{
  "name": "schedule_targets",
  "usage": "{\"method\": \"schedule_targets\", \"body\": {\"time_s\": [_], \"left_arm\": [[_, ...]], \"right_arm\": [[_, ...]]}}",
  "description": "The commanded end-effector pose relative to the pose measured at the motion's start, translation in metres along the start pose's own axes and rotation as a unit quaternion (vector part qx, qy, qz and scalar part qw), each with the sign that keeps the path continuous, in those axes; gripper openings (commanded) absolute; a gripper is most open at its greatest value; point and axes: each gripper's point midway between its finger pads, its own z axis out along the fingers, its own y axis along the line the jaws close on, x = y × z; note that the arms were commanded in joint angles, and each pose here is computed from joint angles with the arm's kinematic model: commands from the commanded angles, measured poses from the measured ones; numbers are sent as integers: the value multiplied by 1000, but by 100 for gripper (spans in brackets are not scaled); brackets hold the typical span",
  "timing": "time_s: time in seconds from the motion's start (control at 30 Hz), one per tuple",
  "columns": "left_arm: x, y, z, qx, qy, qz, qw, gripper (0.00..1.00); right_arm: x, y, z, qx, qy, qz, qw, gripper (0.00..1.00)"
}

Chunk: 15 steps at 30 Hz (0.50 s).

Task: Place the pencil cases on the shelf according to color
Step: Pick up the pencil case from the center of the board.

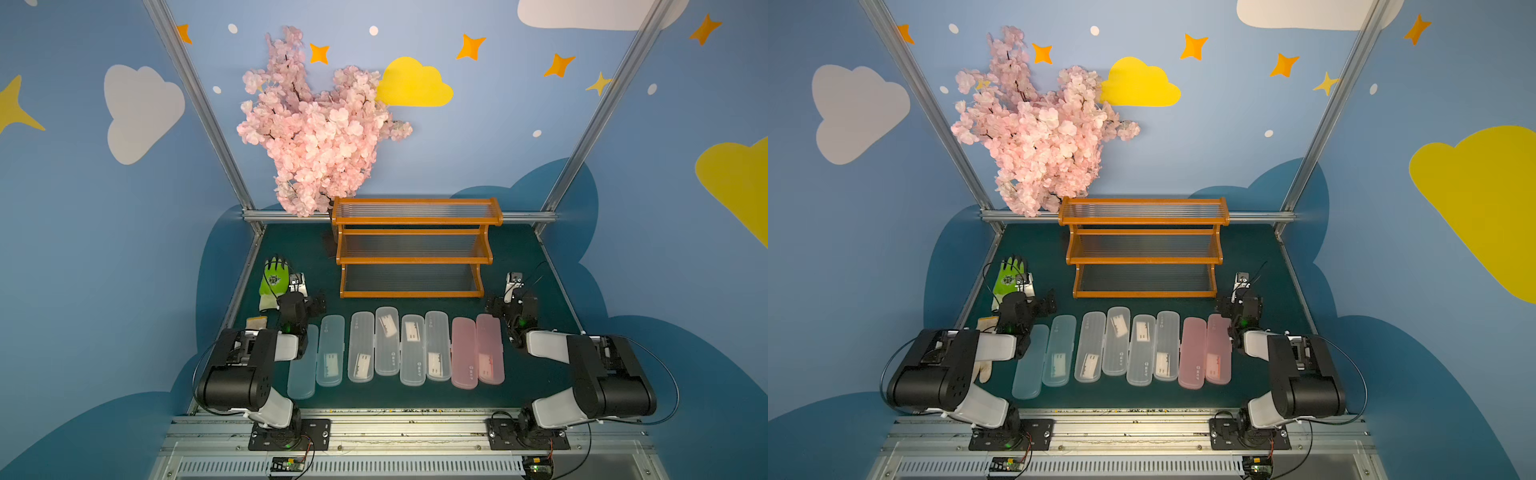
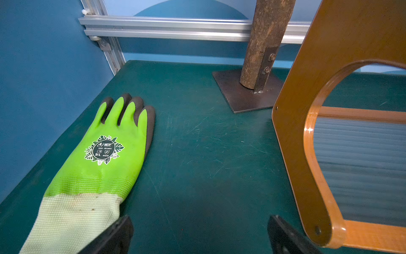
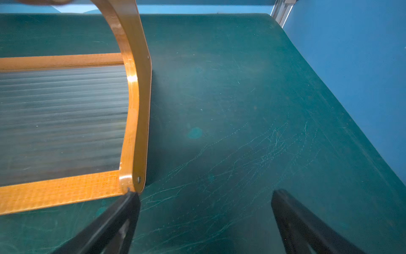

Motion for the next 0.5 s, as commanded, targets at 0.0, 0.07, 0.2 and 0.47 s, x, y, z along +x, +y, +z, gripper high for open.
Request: {"method": "schedule_targets", "body": {"time_s": [0.0,0.07,0.2,0.47], "left_arm": [[-7,-2,0,4,-8,2,1000,100],[-7,-2,0,4,-9,2,1000,100],[-7,-2,0,5,-8,2,1000,100],[-6,-2,0,5,-6,2,1000,100]], "right_arm": [[-15,0,-2,-1,-19,-1,1000,99],[-16,0,-2,0,-19,-1,1000,99],[-16,0,-2,0,-19,-1,1000,99],[-16,0,-2,0,-19,-1,1000,99]]}}
